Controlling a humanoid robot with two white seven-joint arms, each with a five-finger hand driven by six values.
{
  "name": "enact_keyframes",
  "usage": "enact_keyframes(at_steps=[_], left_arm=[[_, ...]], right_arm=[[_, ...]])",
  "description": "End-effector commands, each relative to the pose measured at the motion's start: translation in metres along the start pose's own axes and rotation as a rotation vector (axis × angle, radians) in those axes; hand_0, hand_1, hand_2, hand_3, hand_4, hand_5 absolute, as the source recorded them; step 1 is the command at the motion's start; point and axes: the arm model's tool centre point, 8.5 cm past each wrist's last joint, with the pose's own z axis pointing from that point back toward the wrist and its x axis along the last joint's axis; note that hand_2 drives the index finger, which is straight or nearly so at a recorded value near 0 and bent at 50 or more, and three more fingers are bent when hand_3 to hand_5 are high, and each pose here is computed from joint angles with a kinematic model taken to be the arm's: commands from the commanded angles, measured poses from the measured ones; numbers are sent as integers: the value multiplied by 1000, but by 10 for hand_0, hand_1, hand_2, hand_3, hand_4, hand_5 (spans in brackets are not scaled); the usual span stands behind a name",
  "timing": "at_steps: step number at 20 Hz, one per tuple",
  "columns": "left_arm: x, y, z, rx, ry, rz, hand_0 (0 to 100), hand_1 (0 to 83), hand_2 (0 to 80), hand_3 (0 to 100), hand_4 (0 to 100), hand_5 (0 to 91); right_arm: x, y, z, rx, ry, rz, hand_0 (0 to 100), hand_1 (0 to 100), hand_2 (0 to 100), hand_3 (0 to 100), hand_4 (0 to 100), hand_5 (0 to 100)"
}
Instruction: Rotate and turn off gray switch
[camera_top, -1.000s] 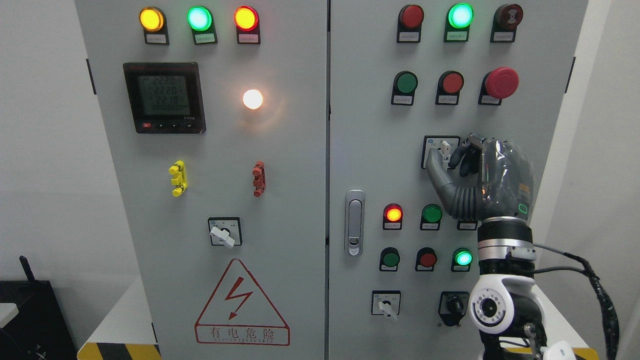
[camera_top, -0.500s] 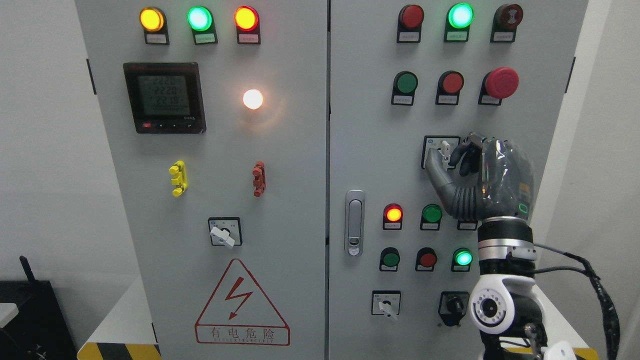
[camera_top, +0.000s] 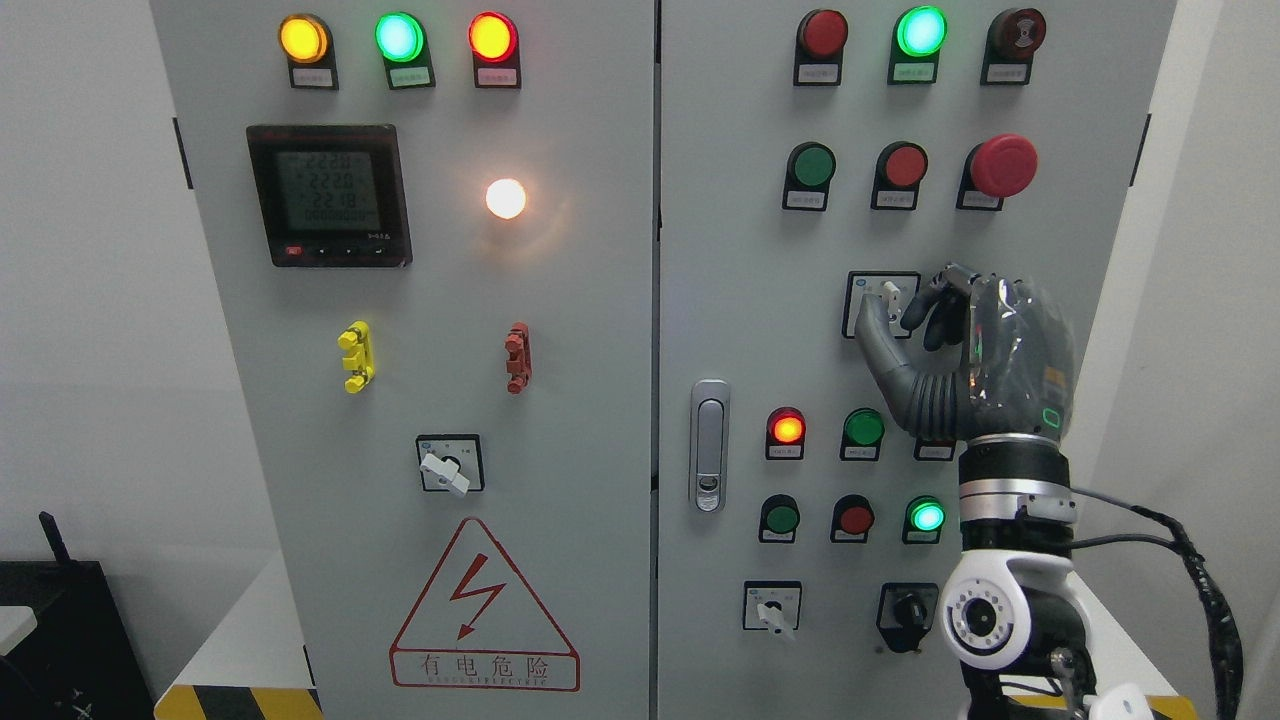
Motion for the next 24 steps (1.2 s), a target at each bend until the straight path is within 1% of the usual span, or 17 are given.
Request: enact_keyframes(at_steps=[1, 11, 16, 18, 20, 22, 24], left_arm=[[-5, 0, 1, -2, 13, -3, 120, 389, 0, 0, 0, 0], [-5, 0, 1, -2, 13, -3, 120, 389, 0, 0, 0, 0], [-5, 0, 1, -2, 13, -3, 120, 389, 0, 0, 0, 0], [-5, 0, 1, -4, 13, -3, 120, 389, 0, 0, 0, 0], [-5, 0, 1, -4, 13, -3, 120, 389, 0, 0, 0, 0], [-5, 0, 1, -2, 13, -3, 120, 389, 0, 0, 0, 0], [-5, 0, 1, -4, 13, -3, 120, 389, 0, 0, 0, 0]], right_arm=[[-7, -6, -1, -8, -9, 28, 376, 433, 700, 908, 889, 1000], [-3, -13, 0, -27, -25, 18, 384, 410, 701, 909, 890, 1000], [3, -23, 6, -54, -68, 8, 377, 412, 702, 909, 891, 1000], [7, -29, 10, -73, -99, 1, 376, 409, 700, 908, 891, 1000], [9, -36, 15, -111, -153, -3, 378, 402, 684, 905, 889, 1000], [8, -39, 21, -138, -224, 1, 378, 394, 650, 907, 869, 1000], [3, -42, 29, -144, -289, 13, 371, 386, 588, 903, 851, 990]])
